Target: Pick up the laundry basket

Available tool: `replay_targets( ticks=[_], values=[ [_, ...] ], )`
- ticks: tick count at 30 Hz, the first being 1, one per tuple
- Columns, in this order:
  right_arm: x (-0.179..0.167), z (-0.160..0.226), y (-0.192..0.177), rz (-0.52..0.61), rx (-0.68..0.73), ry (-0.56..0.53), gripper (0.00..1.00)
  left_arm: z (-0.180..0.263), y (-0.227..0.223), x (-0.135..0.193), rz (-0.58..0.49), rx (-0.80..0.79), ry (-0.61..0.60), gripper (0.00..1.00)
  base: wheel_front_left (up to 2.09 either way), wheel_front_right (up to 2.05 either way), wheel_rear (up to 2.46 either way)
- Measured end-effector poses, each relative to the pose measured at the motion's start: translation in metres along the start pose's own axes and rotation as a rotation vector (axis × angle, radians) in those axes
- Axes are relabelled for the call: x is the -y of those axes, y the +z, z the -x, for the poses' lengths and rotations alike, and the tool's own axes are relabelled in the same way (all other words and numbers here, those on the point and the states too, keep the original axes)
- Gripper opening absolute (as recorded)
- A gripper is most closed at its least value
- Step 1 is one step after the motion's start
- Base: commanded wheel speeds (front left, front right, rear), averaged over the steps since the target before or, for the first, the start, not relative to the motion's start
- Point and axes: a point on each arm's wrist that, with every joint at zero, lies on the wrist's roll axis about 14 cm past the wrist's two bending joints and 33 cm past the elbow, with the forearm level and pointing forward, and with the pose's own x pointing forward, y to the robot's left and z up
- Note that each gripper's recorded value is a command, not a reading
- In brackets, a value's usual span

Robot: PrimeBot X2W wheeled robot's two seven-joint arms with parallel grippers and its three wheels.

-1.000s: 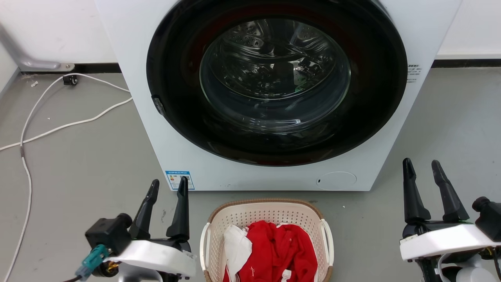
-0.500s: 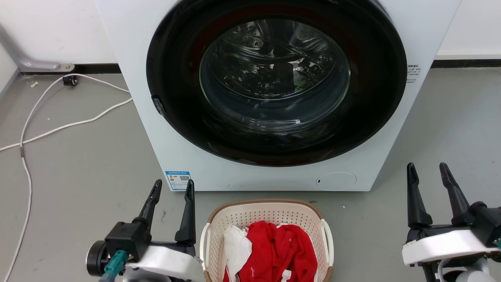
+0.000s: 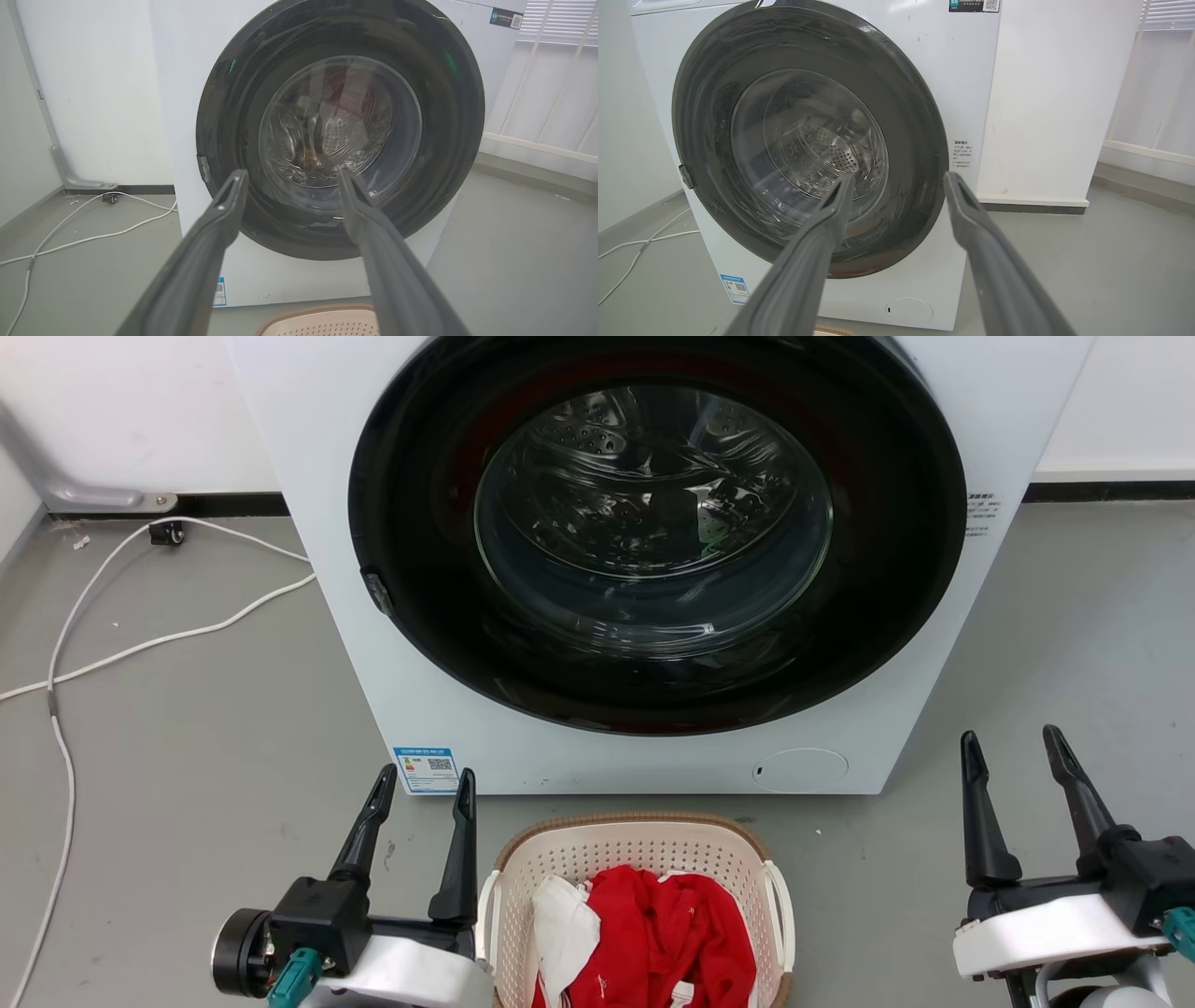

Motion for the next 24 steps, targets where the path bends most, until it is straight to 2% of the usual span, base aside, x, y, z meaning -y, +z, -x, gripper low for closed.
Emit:
replay_targets(
  ticks=[7, 16, 19, 24],
  values=[
    [0.001, 0.001, 0.001, 0.011, 0.012, 0.000, 1.00, 0.001, 0.004, 0.001, 0.047, 0.026, -0.014, 1.00, 0.00, 0.00, 0.00],
    [0.004, 0.006, -0.012, 0.020, -0.023, -0.009, 1.00, 0.003, 0.002, 0.006, -0.019, 0.032, -0.054, 1.00, 0.00, 0.00, 0.00],
    [0.011, 0.008, -0.015, -0.020, -0.027, -0.037, 1.00, 0.004, 0.005, 0.010, -0.040, 0.044, -0.074, 1.00, 0.00, 0.00, 0.00],
    [0.011, 0.009, -0.016, -0.024, -0.024, -0.038, 1.00, 0.006, 0.005, 0.008, -0.041, 0.049, -0.070, 1.00, 0.00, 0.00, 0.00]
  ],
)
